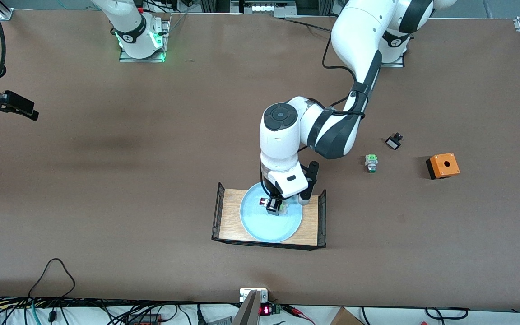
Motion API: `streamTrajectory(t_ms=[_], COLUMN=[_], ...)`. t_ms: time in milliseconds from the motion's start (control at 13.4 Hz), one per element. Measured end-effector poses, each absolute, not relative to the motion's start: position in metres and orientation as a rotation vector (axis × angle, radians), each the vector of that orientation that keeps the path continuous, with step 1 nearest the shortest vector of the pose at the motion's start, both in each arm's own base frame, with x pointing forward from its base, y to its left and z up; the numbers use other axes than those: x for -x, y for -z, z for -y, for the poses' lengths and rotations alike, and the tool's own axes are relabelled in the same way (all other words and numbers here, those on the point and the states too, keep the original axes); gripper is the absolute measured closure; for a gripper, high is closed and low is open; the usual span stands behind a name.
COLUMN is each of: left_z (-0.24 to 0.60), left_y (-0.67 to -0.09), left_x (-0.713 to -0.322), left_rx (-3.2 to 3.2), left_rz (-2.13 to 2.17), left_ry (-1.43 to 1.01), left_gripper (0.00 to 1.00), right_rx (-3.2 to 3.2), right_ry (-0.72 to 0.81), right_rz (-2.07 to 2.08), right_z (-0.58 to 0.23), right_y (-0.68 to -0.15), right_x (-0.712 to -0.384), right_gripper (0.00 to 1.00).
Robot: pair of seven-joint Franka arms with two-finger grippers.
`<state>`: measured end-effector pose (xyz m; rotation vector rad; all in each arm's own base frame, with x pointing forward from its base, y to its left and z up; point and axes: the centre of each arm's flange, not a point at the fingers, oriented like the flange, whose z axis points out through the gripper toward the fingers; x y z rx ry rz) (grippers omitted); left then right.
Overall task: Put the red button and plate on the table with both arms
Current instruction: 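Lift the green-topped button off the plate with the left gripper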
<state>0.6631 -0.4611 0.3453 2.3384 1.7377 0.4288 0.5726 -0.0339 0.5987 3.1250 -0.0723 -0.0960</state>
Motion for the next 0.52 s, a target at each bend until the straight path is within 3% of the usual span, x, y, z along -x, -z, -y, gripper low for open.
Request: streamTrajectory(t_ms=[522], left_z=[0.427], left_y=[-0.439], left_x=[-0.664], left_rx=[-2.458], left_rz=[-1.641], left_ry=[-0.444], left_gripper=[0.56], right_rx=[-3.125], right_ry=[0.096], right_rz=[0.073], right_z=[0.034], right_y=[-0.599], right_x=[-0.573], right_gripper=[0.0])
